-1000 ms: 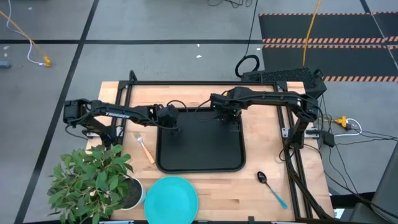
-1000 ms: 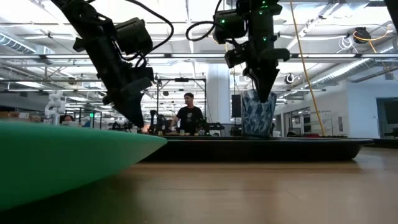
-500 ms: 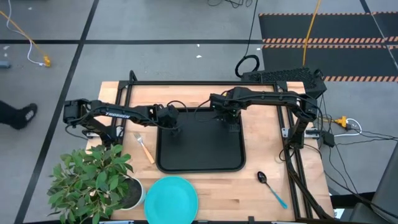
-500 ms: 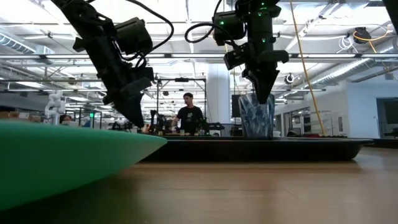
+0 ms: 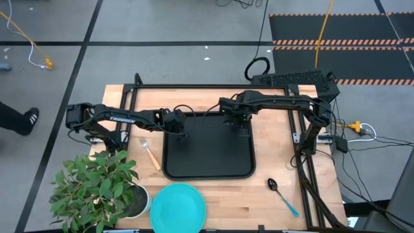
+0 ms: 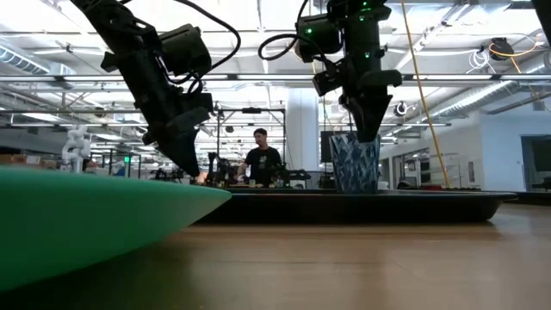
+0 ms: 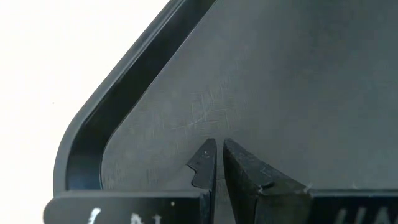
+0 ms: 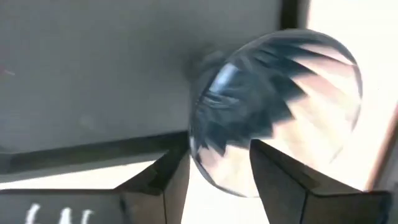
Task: Pick and place plate/cup/fork/spoon on tray
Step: Put the blue cup on the black serving tray, then adjust the black serving tray
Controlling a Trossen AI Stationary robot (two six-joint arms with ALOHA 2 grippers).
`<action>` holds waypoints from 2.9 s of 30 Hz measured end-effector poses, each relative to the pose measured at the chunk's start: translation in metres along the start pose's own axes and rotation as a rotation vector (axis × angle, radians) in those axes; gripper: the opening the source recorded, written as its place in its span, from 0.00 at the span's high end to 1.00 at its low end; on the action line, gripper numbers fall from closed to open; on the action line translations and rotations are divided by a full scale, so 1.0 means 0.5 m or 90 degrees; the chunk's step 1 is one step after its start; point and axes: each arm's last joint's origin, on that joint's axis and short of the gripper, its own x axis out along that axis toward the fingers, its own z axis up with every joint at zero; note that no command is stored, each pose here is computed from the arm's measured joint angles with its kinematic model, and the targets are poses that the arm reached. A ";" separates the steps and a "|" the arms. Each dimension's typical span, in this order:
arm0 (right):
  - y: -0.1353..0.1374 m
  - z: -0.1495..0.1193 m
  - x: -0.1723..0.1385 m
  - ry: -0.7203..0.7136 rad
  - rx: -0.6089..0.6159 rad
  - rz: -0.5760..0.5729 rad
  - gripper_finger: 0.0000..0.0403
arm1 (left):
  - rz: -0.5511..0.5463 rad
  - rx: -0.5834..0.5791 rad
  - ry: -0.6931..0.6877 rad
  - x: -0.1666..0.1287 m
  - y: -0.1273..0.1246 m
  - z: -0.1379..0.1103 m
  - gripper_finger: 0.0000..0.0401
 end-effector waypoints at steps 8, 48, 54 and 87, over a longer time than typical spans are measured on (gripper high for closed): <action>0.012 -0.046 -0.077 -0.071 0.036 -0.038 0.52 | 0.001 0.000 0.004 0.000 0.000 -0.001 0.92; 0.124 -0.246 0.144 -0.144 0.694 0.169 0.50 | 0.102 -0.028 -0.071 -0.002 0.004 0.011 0.92; 0.132 -0.252 0.186 -0.166 0.767 0.196 0.50 | 0.101 -0.017 -0.098 -0.004 -0.002 0.017 0.92; 0.149 -0.231 0.183 -0.205 0.745 0.297 0.50 | 0.106 0.004 -0.115 -0.012 -0.031 0.007 0.92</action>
